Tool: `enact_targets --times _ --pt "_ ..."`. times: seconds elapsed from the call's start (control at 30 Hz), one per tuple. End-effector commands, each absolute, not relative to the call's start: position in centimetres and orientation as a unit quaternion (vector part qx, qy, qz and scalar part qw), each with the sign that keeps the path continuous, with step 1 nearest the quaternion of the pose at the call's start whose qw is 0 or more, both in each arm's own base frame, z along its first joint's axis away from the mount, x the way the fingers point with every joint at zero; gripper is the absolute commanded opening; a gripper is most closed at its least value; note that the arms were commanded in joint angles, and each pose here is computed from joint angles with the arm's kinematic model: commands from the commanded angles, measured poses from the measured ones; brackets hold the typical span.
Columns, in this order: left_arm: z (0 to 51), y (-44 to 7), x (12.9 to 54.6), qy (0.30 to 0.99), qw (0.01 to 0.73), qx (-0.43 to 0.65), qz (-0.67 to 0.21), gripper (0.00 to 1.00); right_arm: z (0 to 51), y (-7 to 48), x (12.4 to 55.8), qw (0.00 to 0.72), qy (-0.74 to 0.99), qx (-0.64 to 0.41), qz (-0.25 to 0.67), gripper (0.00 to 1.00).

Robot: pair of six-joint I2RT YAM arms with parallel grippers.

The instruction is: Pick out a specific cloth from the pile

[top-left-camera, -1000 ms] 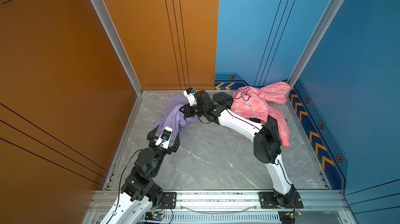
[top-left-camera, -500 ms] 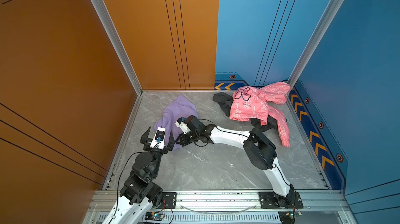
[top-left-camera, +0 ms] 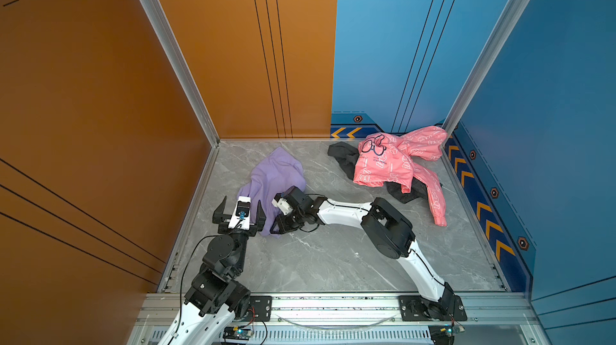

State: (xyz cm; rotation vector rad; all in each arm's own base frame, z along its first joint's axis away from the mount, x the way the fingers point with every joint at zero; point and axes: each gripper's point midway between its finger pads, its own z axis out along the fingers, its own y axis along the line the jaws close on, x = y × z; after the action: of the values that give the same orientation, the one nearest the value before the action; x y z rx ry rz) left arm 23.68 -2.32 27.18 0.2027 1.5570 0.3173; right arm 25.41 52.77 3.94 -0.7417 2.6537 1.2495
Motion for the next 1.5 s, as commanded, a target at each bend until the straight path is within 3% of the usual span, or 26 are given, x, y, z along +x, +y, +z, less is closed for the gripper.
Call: enact_targets --times 0.0,0.37,0.57,0.97,1.17,1.3,1.47 --pt "27.1 -1.9 23.6 0.696 0.697 0.08 0.153 0.98 2.9 52.4 24.5 0.02 0.883 -0.237 0.405 0.38" --pt "27.2 -1.5 23.5 0.695 0.698 0.074 0.159 0.98 11.6 51.8 27.4 0.113 0.864 -0.238 0.43 0.67" --pt "27.4 -1.2 23.3 0.692 0.701 0.066 0.162 0.98 13.9 49.6 28.5 0.152 0.869 -0.222 0.415 0.81" --pt "27.2 -1.1 23.3 0.693 0.699 0.064 0.166 0.98 25.3 42.8 32.4 0.361 0.831 -0.232 0.353 0.91" --pt "26.8 -1.3 23.6 0.696 0.695 0.069 0.165 0.98 30.4 37.1 34.6 0.472 0.792 -0.177 0.344 0.93" --pt "26.1 -1.9 24.1 0.704 0.686 0.082 0.162 0.98 32.0 31.1 35.6 0.553 0.764 -0.102 0.317 1.0" --pt "25.0 -2.8 24.9 0.717 0.672 0.104 0.155 0.98 30.3 22.6 36.6 0.598 0.767 -0.014 0.232 1.0"
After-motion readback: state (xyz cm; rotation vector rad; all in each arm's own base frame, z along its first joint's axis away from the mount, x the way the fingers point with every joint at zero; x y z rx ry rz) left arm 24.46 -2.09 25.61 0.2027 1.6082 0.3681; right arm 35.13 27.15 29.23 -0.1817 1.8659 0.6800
